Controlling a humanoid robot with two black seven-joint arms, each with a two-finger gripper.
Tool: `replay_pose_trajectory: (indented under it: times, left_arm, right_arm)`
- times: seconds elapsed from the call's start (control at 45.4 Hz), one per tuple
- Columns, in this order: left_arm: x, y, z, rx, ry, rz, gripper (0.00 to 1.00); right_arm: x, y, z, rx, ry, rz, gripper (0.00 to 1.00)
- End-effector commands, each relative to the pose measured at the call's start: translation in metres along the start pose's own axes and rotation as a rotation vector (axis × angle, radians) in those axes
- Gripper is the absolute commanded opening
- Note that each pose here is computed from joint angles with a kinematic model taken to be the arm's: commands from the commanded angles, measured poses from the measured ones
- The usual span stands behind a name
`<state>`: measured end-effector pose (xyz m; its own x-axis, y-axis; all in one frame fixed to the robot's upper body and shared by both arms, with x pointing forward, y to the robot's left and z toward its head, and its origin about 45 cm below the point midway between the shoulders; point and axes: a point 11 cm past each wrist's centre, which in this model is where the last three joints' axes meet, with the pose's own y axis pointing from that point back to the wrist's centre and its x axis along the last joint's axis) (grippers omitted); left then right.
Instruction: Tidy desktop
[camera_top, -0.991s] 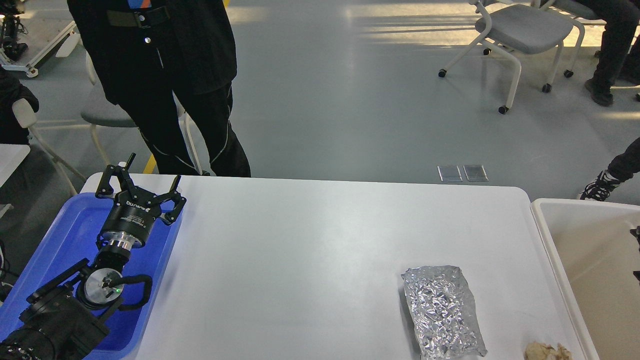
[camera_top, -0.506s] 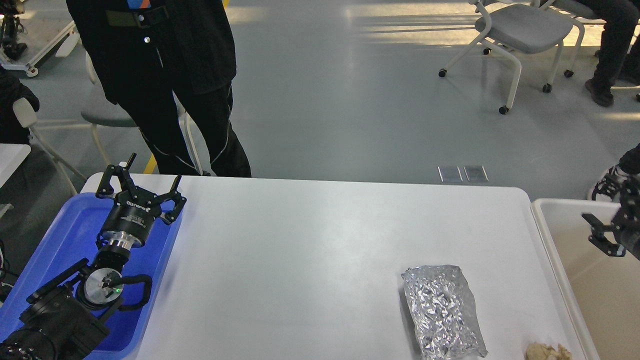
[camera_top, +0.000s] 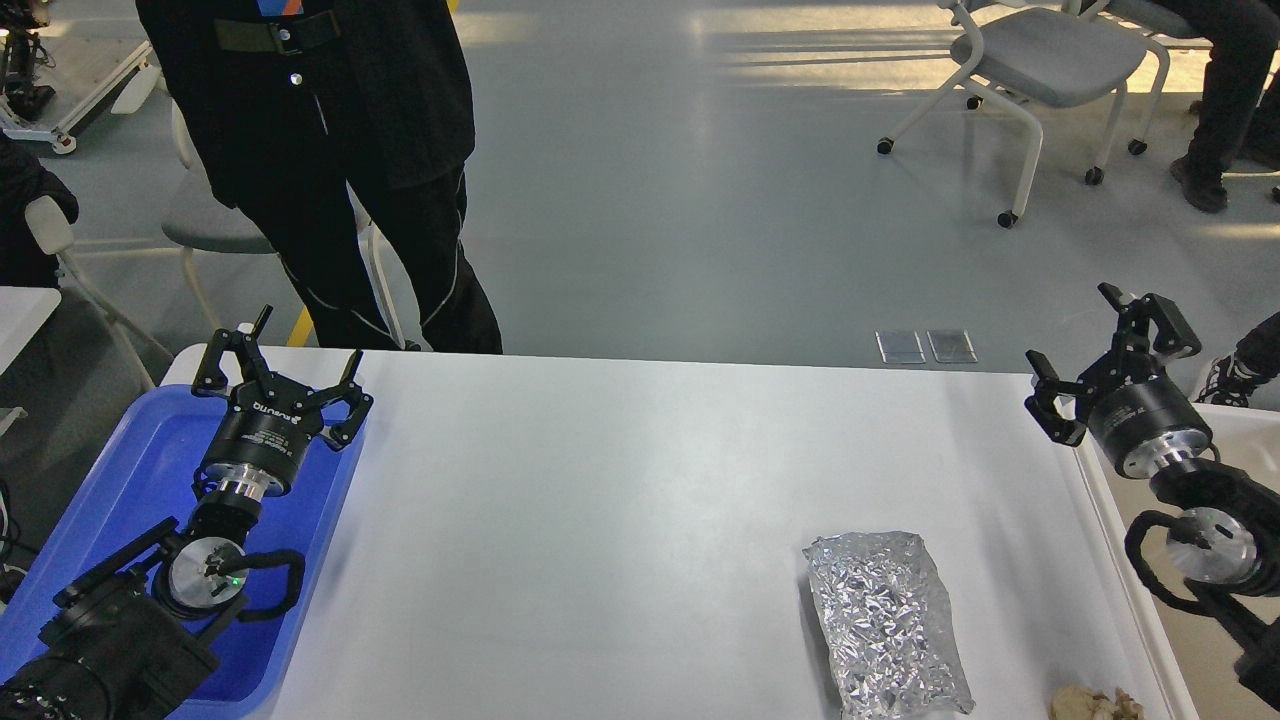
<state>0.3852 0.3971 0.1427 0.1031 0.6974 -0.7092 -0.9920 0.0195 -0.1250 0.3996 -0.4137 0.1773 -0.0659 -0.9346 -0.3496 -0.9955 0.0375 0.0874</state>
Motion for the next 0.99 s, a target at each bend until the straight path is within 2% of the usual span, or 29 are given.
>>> replay_pose_trajectory:
  times: [0.0, 0.22, 0.484, 0.969]
  left_arm:
    - [0.000, 0.000, 0.000, 0.000, 0.000, 0.000, 1.00]
    - [0.000, 0.000, 0.000, 0.000, 0.000, 0.000, 1.00]
    - [0.000, -0.001, 0.000, -0.001, -0.001, 0.000, 1.00]
    - [0.000, 0.000, 0.000, 0.000, -0.001, 0.002, 1.00]
  right_arm:
    - [-0.043, -0.009, 0.033, 0.037, -0.146, 0.047, 1.00]
    - [-0.049, -0.006, 0.013, 0.296, -0.132, 0.103, 1.00]
    - [-0.060, 0.007, 0.051, 0.188, -0.060, 0.027, 1.00]
    - [-0.072, 0.011, 0.069, 0.161, -0.094, 0.020, 1.00]
